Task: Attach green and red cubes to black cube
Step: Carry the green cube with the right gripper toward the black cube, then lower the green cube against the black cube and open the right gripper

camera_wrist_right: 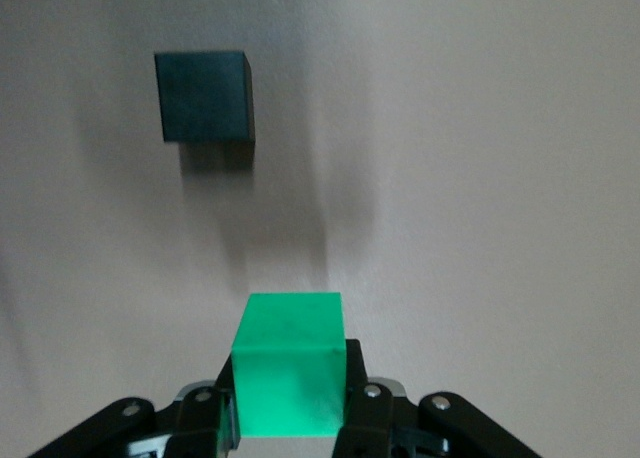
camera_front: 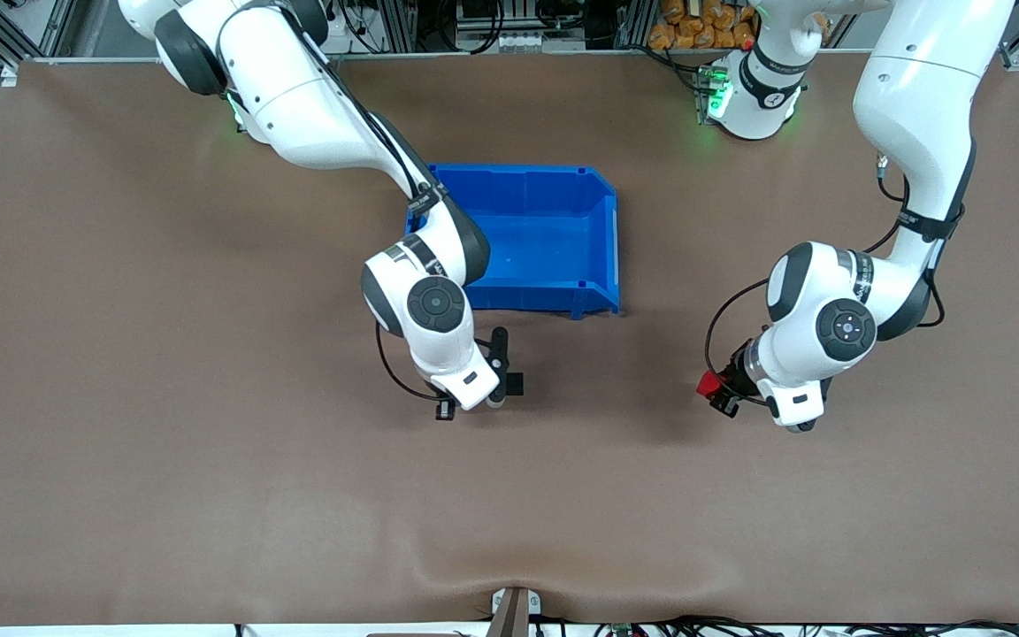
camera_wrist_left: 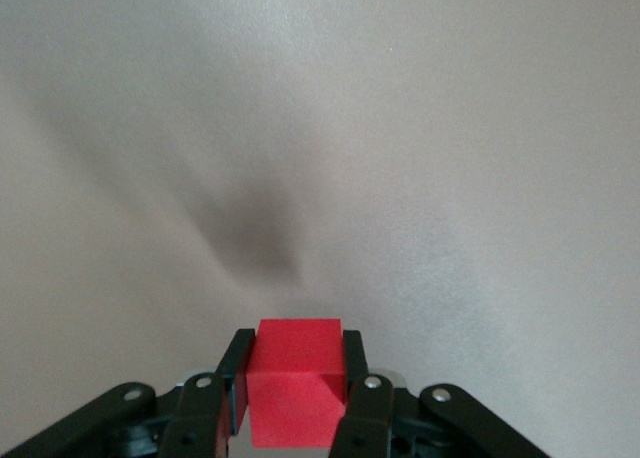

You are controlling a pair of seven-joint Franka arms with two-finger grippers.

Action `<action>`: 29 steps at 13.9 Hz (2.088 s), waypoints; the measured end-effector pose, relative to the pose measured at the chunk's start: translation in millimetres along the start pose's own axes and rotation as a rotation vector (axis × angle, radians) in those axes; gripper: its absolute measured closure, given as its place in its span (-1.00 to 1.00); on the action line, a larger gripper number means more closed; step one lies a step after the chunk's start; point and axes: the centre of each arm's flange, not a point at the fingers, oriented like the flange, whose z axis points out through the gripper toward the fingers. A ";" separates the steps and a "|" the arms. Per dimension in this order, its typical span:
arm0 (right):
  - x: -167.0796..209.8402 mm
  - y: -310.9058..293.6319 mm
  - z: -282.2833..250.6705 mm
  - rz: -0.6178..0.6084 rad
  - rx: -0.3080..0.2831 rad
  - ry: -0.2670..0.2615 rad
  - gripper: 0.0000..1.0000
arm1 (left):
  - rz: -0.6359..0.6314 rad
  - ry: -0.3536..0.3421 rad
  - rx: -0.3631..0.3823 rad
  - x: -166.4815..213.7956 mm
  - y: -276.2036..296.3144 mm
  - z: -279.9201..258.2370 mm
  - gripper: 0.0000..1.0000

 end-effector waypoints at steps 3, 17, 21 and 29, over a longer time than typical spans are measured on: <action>15.7 -11.3 12.6 0.017 -0.003 0.027 0.21 | -0.057 -0.007 0.010 -28.1 12.1 12.5 0.22; 31.9 -34.3 40.0 0.026 0.027 0.010 0.21 | -0.157 -0.015 0.023 -113.8 38.2 31.5 0.22; 38.3 -37.0 41.2 0.019 0.010 0.026 0.21 | -0.134 -0.016 0.018 -130.4 42.9 32.0 0.22; 47.5 -38.6 45.9 0.025 -0.034 0.071 -0.33 | -0.126 -0.016 0.018 -136.4 43.7 32.4 0.22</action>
